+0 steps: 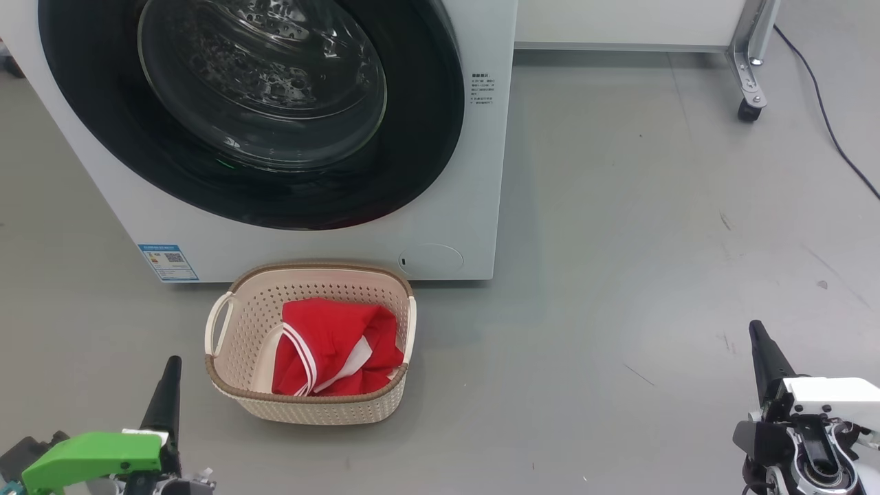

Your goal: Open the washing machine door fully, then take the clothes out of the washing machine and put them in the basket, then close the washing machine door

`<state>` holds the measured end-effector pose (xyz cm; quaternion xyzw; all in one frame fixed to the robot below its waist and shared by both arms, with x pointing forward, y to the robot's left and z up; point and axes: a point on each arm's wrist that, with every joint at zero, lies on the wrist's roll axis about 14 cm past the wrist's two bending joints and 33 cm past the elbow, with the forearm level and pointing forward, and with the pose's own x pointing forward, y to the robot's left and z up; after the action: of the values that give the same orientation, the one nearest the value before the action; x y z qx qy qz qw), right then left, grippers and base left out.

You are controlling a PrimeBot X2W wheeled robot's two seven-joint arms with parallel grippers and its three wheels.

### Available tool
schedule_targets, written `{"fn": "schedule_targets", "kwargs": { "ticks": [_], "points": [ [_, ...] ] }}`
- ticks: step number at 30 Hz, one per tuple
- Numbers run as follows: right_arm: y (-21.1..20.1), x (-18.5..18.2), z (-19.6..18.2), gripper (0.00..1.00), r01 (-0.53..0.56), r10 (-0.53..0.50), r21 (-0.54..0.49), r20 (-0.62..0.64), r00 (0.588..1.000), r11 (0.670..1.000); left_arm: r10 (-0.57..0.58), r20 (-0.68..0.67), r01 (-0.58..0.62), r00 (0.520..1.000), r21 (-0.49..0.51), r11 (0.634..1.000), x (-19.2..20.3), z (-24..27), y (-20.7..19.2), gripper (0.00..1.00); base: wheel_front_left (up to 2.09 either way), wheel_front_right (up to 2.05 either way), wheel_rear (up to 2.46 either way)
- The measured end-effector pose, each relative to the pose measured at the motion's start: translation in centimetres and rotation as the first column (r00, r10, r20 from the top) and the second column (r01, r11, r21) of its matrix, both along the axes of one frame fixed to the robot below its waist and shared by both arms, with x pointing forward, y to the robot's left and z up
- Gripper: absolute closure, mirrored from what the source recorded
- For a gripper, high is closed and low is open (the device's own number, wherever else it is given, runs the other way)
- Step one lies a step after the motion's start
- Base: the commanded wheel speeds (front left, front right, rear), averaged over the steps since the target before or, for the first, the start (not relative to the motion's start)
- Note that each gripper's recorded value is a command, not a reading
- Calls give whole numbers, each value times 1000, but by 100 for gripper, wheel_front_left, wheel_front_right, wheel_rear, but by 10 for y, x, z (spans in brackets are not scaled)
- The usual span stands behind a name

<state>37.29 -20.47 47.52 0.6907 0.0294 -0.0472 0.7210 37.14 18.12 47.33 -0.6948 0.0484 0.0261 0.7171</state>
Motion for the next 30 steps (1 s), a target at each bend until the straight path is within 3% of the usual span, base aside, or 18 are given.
{"fn": "schedule_targets", "kwargs": {
  "ticks": [5, 30],
  "points": [
    [-1, 0, 2, 100, 7, -7, 52, 14, 1000, 999, 4, 4, -4, 1000, -47, 999, 1, 2, 2, 100, 0, 0, 0],
    [-1, 1, 2, 100, 5, -6, 52, 16, 1000, 999, 8, 4, -8, 1000, -47, 999, 2, 2, 3, 100, 0, 0, 0]
  ]
}}
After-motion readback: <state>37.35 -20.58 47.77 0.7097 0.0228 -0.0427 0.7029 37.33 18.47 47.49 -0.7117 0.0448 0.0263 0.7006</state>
